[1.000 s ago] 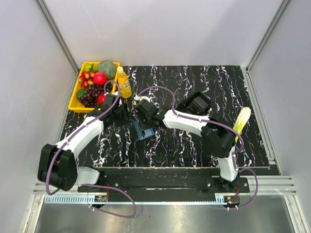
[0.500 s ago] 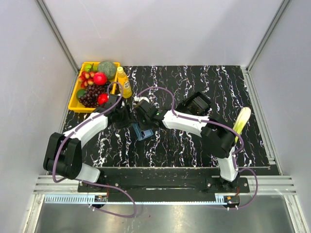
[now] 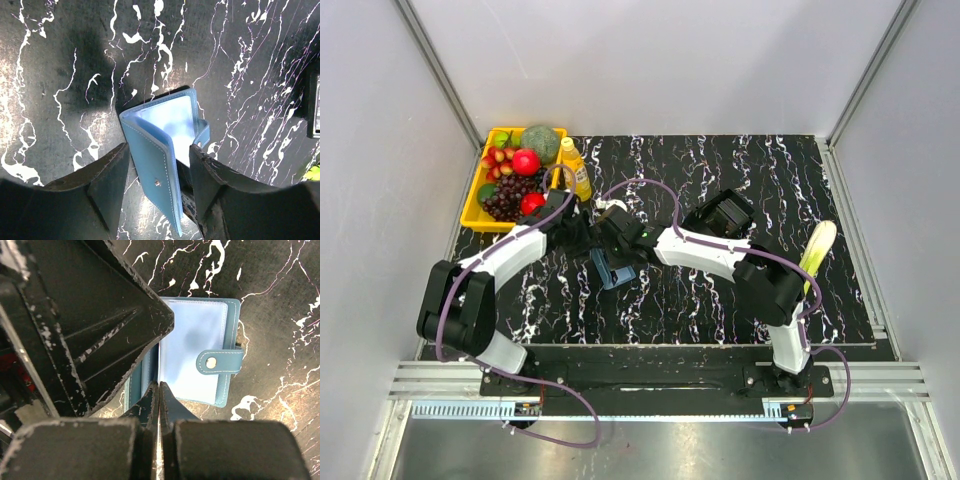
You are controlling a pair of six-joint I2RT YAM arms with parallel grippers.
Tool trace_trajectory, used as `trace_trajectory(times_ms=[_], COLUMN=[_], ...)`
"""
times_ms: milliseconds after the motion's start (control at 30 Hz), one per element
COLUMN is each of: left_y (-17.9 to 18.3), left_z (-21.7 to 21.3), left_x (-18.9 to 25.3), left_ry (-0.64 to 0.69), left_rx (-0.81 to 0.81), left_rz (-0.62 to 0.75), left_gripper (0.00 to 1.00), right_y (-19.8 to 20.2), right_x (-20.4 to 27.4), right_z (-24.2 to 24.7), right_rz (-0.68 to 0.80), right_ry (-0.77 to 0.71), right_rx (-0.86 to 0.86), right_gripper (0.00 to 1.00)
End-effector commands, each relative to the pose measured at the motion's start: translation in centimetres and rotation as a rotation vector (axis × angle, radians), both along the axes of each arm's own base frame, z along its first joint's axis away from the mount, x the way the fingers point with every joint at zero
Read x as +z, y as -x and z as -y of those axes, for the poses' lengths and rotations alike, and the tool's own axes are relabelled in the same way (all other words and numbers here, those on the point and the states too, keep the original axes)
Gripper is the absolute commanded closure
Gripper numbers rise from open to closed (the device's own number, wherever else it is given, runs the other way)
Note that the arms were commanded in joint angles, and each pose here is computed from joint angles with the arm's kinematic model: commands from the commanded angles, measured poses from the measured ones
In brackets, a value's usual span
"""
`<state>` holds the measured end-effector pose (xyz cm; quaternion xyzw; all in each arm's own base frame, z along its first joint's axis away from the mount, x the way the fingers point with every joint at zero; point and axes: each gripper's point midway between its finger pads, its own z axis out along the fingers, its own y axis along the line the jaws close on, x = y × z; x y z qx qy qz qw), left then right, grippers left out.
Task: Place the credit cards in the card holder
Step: Insert the credit card into the card holder.
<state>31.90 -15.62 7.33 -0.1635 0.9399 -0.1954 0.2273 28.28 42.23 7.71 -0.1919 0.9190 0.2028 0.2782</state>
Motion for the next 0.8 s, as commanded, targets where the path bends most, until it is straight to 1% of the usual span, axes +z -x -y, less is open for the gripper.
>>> trace_trajectory(times_ms=[0,167,233,300,400,467,533,567,600,667,767], left_y=[-1.6,-0.9,-0.7,-0.6,-0.6,-0.4,-0.2,0.0,0.1,0.4,0.3], left_z=[0.6,0.8,0.6,0.5,0.7,0.8,1.0,0.9,0.9,1.0,2.7], left_x=[0.9,0.0,0.0,-0.1,-0.2,-0.5,-0.8,-1.1,-1.2,-1.4,-0.8], left_ry=[0.005,-0.021,-0.034,-0.039,-0.033,-0.031,-0.032,-0.035,-0.039,-0.035,0.064], left_rx=[0.003,-0.01,-0.01,-0.01,-0.02,-0.037,-0.051,-0.058,-0.065,-0.093,-0.15], left_rz=[0.047,0.021,0.024,0.025,0.02,0.011,0.008,0.003,0.007,0.014,0.084], left_gripper=[0.46,0.49,0.54,0.65,0.7,0.79,0.89,0.96,1.0,1.0,1.0], right_y=[-0.4,-0.5,-0.6,-0.5,-0.6,-0.6,-0.6,-0.7,-0.8,-0.6,-0.5], right_x=[3.9,3.7,3.6,3.6,3.4,3.2,3.3,3.3,3.4,3.6,4.7], right_z=[-1.5,-1.5,-1.5,-1.4,-1.3,-1.2,-1.3,-1.3,-1.2,-1.3,-1.1], right_rz=[0.069,0.07,0.07,0.071,0.074,0.074,0.076,0.079,0.081,0.078,0.085], right_ry=[-0.082,-0.078,-0.078,-0.073,-0.068,-0.062,-0.061,-0.061,-0.064,-0.071,-0.095], right_rx=[0.023,0.02,0.019,0.019,0.014,0.015,0.02,0.018,0.016,0.024,0.02], right_gripper=[1.0,1.0,1.0,1.0,1.0,1.0,1.0,1.0,1.0,1.0,1.0])
